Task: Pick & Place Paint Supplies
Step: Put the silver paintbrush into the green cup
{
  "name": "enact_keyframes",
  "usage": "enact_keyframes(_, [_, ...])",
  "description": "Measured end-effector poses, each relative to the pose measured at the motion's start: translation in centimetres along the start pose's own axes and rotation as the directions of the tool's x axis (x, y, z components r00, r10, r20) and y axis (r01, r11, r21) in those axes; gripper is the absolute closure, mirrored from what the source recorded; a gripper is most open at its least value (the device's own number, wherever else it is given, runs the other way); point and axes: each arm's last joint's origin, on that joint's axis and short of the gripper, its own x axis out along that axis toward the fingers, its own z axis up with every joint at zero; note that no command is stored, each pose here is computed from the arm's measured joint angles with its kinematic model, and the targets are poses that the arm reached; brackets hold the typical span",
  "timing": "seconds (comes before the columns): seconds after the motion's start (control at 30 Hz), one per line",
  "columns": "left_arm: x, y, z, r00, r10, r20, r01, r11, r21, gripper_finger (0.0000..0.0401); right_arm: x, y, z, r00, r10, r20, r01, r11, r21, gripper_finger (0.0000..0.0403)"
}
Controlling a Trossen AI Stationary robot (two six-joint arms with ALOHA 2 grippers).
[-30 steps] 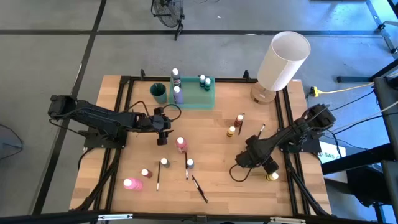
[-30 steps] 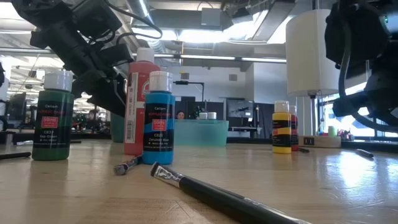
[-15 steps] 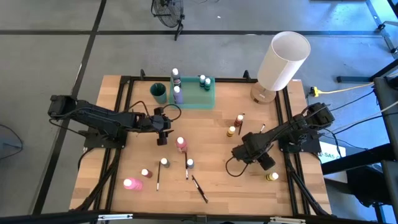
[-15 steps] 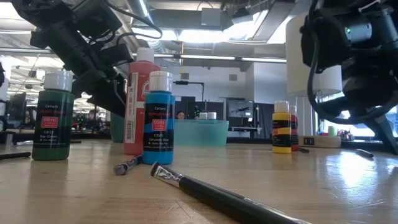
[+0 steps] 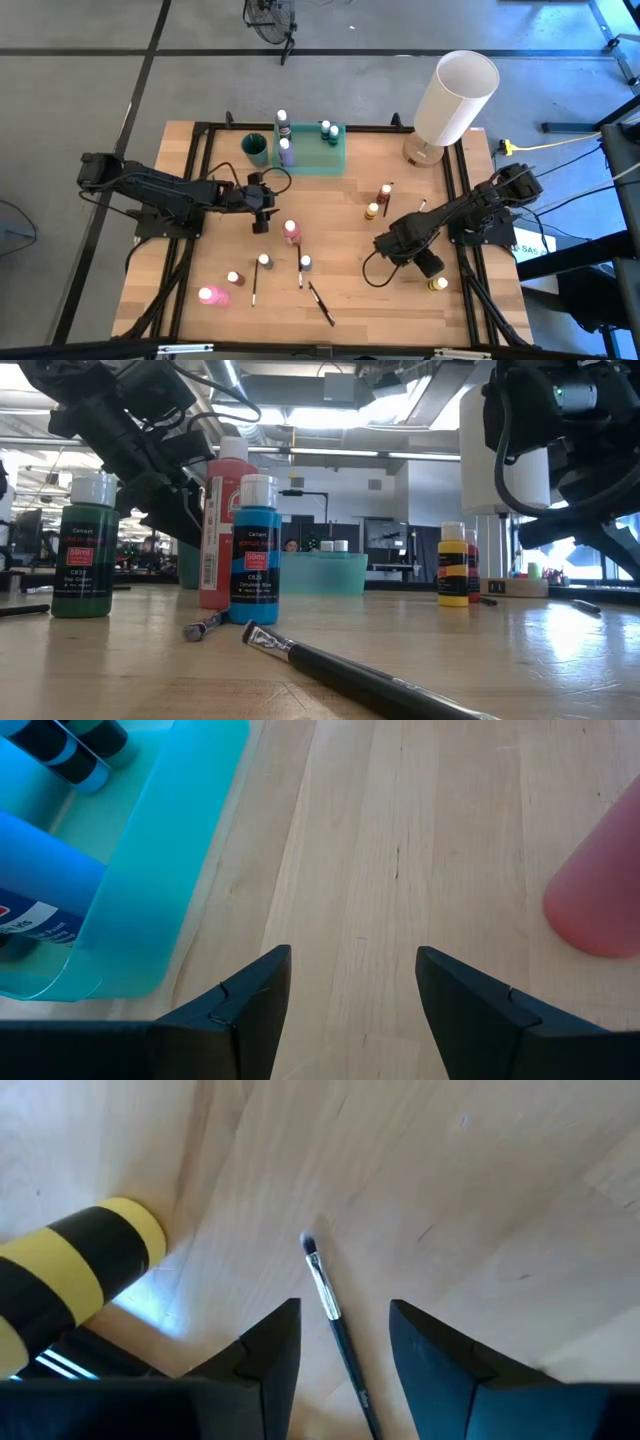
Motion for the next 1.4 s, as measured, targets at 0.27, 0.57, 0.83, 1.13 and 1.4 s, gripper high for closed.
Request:
enact_keyframes(0.27, [0.0,0.0,0.0,1.000,0.000,0.000,0.000,1.000,0.000,0.0189,0.6,0.2,-0.4,0.998,0.063,-0.008,-0.063,0.998,0.004,0.0247])
enact_keyframes(0.57, [0.0,0.0,0.0,1.000,0.000,0.000,0.000,1.000,0.000,0.0189,0.6,0.1,-0.3,0.998,0.061,-0.001,-0.061,0.998,-0.002,0.0247])
enact_keyframes(0.83, [0.0,0.0,0.0,1.000,0.000,0.000,0.000,1.000,0.000,0.0189,0.6,0.1,-0.2,0.998,0.058,0.009,-0.058,0.998,-0.005,0.0247])
enact_keyframes(1.13, [0.0,0.0,0.0,1.000,0.000,0.000,0.000,1.000,0.000,0.0189,0.8,0.1,-0.3,0.998,0.059,0.000,-0.059,0.998,-0.006,0.0247])
enact_keyframes(1.4, [0.0,0.0,0.0,1.000,0.000,0.000,0.000,1.000,0.000,0.0189,1.5,0.0,-0.6,0.997,0.075,0.007,-0.075,0.997,-0.003,0.0247])
